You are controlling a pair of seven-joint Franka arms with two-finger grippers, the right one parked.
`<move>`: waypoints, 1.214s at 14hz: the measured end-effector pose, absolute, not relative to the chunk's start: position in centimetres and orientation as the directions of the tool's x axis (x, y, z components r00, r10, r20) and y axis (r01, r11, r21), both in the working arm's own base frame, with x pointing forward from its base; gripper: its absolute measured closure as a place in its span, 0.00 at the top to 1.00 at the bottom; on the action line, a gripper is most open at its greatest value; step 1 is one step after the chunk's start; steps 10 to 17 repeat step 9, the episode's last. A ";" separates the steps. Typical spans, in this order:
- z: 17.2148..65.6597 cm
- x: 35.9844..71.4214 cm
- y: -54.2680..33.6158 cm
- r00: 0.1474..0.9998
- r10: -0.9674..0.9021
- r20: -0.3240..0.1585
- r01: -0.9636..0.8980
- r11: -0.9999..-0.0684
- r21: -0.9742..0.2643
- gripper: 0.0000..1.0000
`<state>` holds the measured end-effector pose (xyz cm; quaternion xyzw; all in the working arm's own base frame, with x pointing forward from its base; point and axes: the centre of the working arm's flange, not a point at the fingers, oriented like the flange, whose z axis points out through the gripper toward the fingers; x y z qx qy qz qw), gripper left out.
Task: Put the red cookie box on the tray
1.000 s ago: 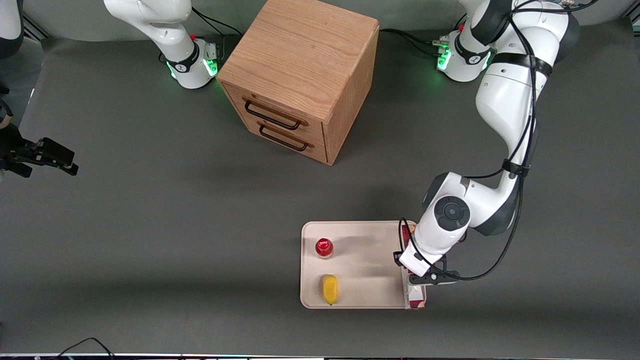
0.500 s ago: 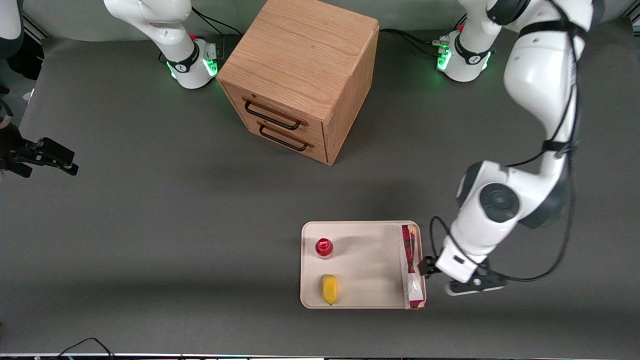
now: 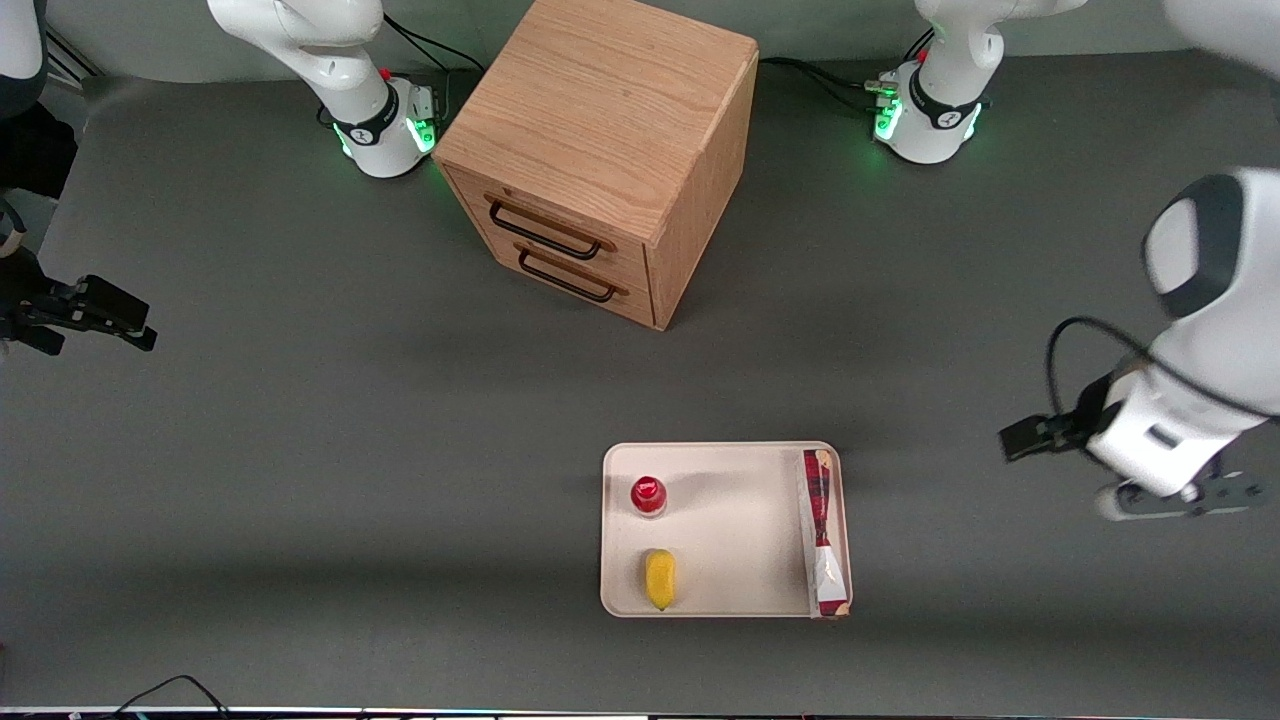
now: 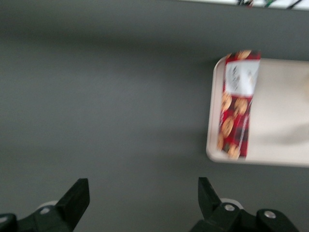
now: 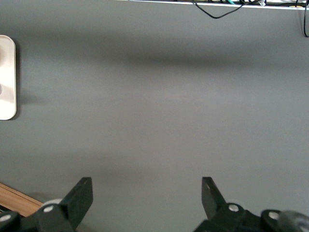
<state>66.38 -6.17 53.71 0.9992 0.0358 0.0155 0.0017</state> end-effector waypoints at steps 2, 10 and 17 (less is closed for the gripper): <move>56.8 64.0 -4.0 0.997 0.074 0.021 0.074 -0.997 -0.014 1.00; 59.9 58.0 -0.5 0.999 0.050 0.017 0.051 -0.998 -0.034 1.00; 59.9 58.0 -0.5 0.999 0.050 0.017 0.051 -0.998 -0.034 1.00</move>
